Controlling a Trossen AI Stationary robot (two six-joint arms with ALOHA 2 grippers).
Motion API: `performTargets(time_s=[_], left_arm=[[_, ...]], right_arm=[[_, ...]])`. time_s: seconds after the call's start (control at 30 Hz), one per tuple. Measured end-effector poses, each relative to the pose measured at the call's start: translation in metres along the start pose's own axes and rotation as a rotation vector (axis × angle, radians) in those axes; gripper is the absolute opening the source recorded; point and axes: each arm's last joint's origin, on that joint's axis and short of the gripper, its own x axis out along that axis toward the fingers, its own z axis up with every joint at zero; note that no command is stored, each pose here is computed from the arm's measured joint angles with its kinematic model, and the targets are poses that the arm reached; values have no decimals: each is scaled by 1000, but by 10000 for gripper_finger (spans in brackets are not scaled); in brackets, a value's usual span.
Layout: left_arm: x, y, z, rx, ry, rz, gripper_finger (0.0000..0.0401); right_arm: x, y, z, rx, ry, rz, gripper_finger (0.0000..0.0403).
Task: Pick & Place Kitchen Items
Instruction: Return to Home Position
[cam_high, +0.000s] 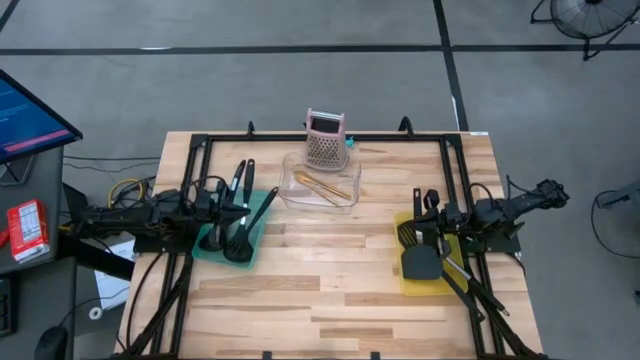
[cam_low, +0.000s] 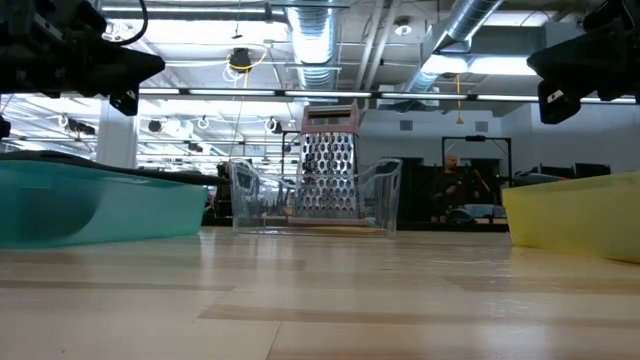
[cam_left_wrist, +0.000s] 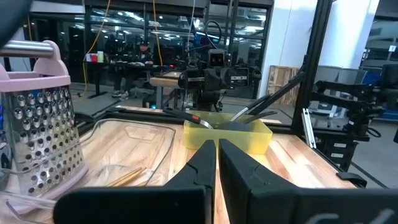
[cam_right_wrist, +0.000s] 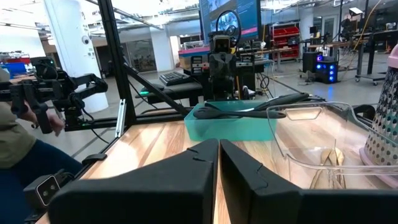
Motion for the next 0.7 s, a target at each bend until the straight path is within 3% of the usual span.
performTargets(time_s=[0.7], left_arm=[[0,0,1,0,-13,0,4]], right_arm=[[0,0,0,0,0,0,16]])
